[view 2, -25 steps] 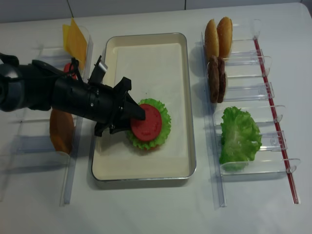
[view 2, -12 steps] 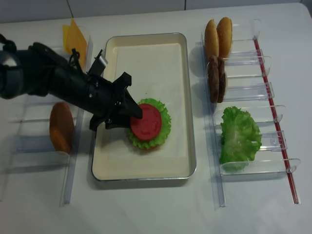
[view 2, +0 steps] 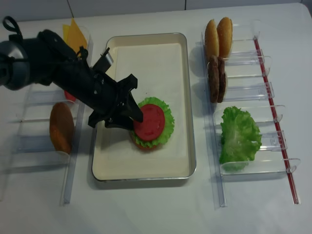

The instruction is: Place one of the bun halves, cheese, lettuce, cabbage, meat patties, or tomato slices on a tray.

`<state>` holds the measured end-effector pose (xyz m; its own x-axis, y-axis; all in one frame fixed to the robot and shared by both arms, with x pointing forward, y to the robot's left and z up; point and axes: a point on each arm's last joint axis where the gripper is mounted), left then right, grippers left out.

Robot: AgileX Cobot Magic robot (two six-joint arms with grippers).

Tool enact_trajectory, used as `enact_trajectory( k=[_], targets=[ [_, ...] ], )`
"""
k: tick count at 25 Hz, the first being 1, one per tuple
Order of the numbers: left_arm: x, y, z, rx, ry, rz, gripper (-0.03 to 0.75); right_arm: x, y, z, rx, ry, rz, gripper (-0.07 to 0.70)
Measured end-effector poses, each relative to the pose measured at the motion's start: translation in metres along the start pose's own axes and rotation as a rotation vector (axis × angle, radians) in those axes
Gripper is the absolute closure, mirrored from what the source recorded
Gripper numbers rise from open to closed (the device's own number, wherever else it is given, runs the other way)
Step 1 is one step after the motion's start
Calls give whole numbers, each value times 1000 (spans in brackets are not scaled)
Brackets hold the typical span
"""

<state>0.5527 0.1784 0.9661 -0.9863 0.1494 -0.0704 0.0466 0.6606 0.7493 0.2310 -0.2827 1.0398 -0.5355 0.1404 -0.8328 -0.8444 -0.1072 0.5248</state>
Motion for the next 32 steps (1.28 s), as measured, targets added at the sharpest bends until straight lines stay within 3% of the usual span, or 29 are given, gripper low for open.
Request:
enact_trajectory(
  k=[8,16,18,24,27,32],
  targets=[
    [-9,23,-8,-132,-40,95,442,0,0,0,0,0,0,403],
    [-25,60,-26,-268,-70,-3,442,0,0,0,0,2,0,403],
    [-21,72,-33,-307,-96,-29,442,0,0,0,0,2,0,403],
    [12,130,-60,-574,-217,-160,442,0,0,0,0,2,0,403],
    [41,157,-73,-644,-268,-235,442,0,0,0,0,2,0,403],
    [102,175,-75,-712,-302,-286,442,0,0,0,0,2,0,403]
  ],
)
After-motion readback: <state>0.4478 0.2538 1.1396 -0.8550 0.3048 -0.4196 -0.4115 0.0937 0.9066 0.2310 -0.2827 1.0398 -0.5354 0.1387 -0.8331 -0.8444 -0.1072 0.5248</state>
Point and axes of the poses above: a point on each arm's last joint axis where the gripper is mounted, y pointing back along that axis away from the gripper, z along the wrist's bending axis when the last joint is at zero, x = y × z, and after that the axes turned 10 degrees about -y, right-handed
